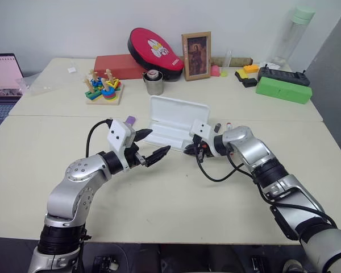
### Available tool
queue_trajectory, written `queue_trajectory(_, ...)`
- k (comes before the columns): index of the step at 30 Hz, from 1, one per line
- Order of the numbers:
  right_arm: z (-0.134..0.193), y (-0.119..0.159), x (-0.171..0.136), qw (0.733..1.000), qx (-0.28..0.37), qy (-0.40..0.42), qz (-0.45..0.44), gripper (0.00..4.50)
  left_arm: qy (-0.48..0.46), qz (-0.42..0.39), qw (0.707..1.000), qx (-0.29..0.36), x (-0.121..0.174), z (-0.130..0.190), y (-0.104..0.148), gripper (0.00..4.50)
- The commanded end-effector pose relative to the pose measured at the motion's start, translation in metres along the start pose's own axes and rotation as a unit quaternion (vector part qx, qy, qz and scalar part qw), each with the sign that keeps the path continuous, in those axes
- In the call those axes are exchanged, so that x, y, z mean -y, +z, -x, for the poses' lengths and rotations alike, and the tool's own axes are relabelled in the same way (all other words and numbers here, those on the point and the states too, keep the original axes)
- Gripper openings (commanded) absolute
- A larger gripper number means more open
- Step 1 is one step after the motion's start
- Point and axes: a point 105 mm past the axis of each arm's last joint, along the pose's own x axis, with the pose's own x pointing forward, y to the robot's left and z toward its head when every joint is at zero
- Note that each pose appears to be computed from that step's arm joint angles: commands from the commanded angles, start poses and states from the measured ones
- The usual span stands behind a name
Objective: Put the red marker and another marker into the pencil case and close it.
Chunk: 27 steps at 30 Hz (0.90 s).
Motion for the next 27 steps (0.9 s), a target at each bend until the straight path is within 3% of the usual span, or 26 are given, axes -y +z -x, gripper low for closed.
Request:
queue_trajectory(1,0.002,0.013,-0.008,0.999,0.019,0.022,0.032,0.03,0.003,-0.015,1.0,0.023,-0.002,0.004,0.013,4.5)
queue_trajectory(6,0.007,0.019,-0.023,0.997,0.033,0.046,0.056,0.03,0.001,-0.011,1.0,0.018,0.001,0.009,0.012,4.5)
queue_trajectory(16,0.015,0.005,-0.095,0.987,0.021,0.132,0.089,0.03,-0.041,0.008,0.998,-0.052,0.028,0.044,-0.008,4.5)
queue_trajectory(22,0.007,0.0,-0.105,0.987,0.013,0.136,0.08,0.03,-0.045,0.008,0.998,-0.051,0.031,0.043,-0.004,4.5)
queue_trajectory(27,0.004,-0.002,-0.095,0.992,0.002,0.106,0.07,0.03,-0.048,0.007,0.997,-0.052,0.031,0.041,-0.002,4.5)
